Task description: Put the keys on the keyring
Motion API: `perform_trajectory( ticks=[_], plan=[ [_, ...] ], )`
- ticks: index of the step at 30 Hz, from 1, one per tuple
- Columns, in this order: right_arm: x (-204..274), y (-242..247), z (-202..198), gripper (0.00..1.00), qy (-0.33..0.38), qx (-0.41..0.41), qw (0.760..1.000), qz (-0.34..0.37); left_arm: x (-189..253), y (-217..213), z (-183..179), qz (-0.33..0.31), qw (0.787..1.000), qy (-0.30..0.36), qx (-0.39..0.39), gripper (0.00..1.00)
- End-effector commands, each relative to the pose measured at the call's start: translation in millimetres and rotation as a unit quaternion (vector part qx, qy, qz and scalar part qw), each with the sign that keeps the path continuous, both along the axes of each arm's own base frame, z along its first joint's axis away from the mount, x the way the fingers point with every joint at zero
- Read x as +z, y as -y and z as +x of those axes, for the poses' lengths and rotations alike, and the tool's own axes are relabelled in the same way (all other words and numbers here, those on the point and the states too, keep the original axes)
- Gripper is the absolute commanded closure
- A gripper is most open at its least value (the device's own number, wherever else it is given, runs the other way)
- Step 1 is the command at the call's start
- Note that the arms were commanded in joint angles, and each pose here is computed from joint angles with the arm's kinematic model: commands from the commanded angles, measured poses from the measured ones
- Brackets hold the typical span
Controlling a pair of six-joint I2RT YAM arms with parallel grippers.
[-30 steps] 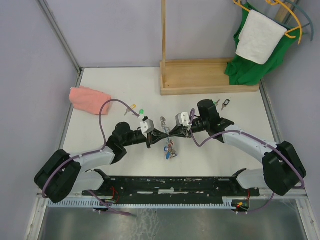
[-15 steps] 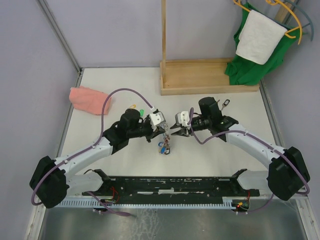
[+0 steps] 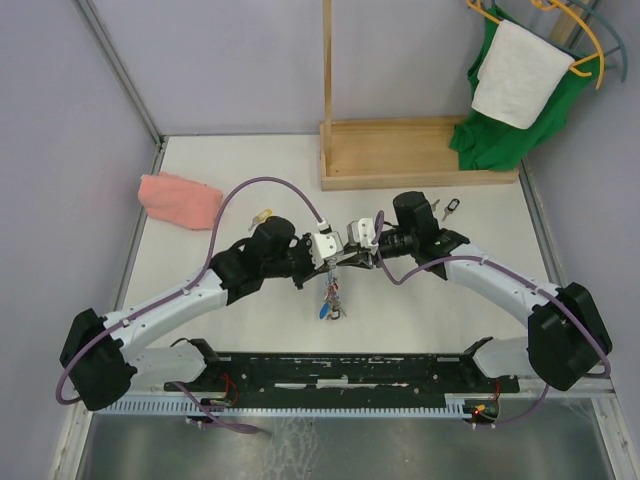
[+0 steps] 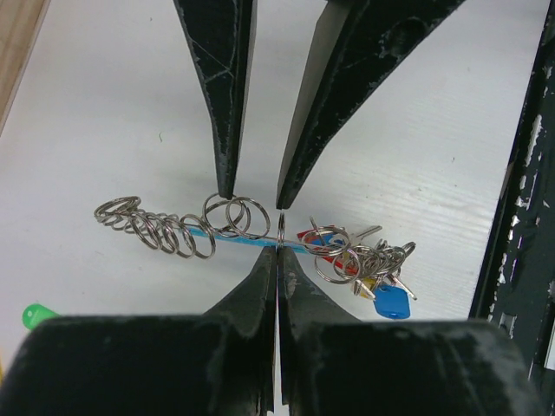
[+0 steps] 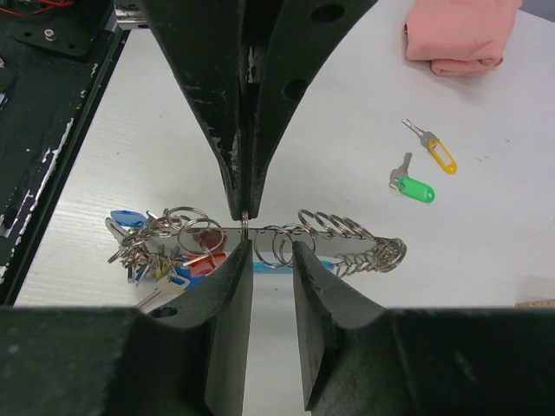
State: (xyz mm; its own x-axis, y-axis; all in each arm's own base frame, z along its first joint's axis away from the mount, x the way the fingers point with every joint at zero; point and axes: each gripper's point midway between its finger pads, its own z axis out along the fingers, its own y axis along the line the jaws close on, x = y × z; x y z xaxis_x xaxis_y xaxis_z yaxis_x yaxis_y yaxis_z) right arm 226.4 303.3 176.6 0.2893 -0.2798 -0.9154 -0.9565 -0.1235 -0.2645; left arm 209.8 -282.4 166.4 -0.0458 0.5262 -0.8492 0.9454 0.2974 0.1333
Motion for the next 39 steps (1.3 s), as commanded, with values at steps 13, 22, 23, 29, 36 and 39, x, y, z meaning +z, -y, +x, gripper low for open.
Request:
perform_trajectory(
  ticks=[13,22,23,29,36,39],
  plan=[
    [9,-12,-14,0.7,-0.03,0.056,0.998,0.028,35,15,10,-0.028,0.998,0.05,-0.014,0.97],
    [8,-9,-21,0.69,-0.034,0.069,0.997,0.018,33,15,13,-0.026,0.998,0.05,-0.007,0.97],
    [8,-9,-21,0.69,-0.034,0.069,0.997,0.018,33,15,13,-0.026,0.998,0.05,-0.008,0.97],
    [4,-12,-16,0.69,-0.033,0.061,0.997,0.016,33,17,10,-0.032,0.998,0.048,-0.014,0.97],
    [3,-17,-1,0.67,-0.025,0.029,0.999,0.032,31,17,8,-0.034,0.998,0.045,-0.018,0.97],
    [1,-19,0,0.67,-0.033,0.028,0.998,0.034,33,18,6,-0.04,0.998,0.047,-0.023,0.97]
  ],
)
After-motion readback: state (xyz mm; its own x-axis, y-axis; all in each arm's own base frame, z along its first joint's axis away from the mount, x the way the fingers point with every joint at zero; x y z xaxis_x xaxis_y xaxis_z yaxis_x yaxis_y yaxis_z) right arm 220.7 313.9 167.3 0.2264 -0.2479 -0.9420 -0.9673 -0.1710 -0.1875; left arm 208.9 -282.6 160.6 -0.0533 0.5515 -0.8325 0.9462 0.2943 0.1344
